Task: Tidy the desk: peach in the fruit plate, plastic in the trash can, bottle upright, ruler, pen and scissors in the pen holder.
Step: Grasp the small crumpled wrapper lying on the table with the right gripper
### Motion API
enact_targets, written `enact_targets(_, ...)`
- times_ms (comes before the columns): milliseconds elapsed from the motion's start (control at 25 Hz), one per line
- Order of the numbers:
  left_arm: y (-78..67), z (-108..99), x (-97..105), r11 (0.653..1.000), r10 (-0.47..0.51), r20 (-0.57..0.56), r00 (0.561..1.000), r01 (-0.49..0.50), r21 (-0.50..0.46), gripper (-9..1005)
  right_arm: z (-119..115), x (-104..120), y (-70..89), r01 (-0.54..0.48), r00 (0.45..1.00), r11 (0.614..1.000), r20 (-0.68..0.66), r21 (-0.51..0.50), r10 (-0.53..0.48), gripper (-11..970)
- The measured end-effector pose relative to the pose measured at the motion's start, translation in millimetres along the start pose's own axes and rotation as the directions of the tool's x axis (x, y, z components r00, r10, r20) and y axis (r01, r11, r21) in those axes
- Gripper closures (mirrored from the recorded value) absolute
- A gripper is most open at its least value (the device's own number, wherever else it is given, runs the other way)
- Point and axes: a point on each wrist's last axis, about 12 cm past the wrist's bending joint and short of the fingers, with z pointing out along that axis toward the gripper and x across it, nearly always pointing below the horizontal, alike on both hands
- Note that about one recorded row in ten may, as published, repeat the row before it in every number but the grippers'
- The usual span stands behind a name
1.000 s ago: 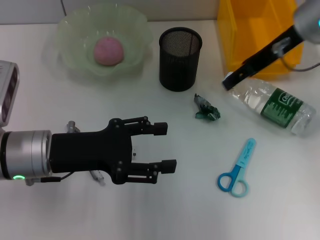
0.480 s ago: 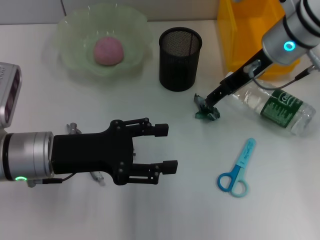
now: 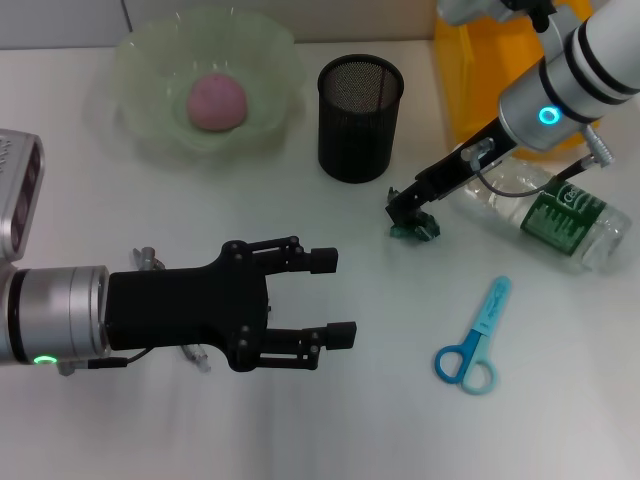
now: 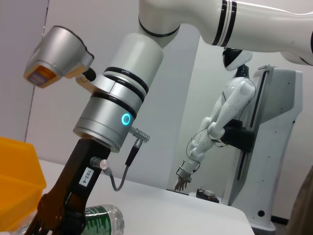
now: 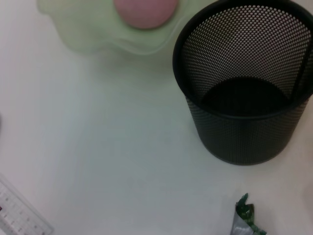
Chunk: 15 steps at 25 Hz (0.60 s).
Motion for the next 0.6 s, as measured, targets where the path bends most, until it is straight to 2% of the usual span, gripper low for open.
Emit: enact_targets(600, 0.0, 0.8, 0.2, 1.0, 0.009, 0.003, 1.0, -0.009, 0.001, 193, 12.2, 1.4, 2.0, 0.01, 1.0, 1.0, -0.021, 0.022, -0.009, 179)
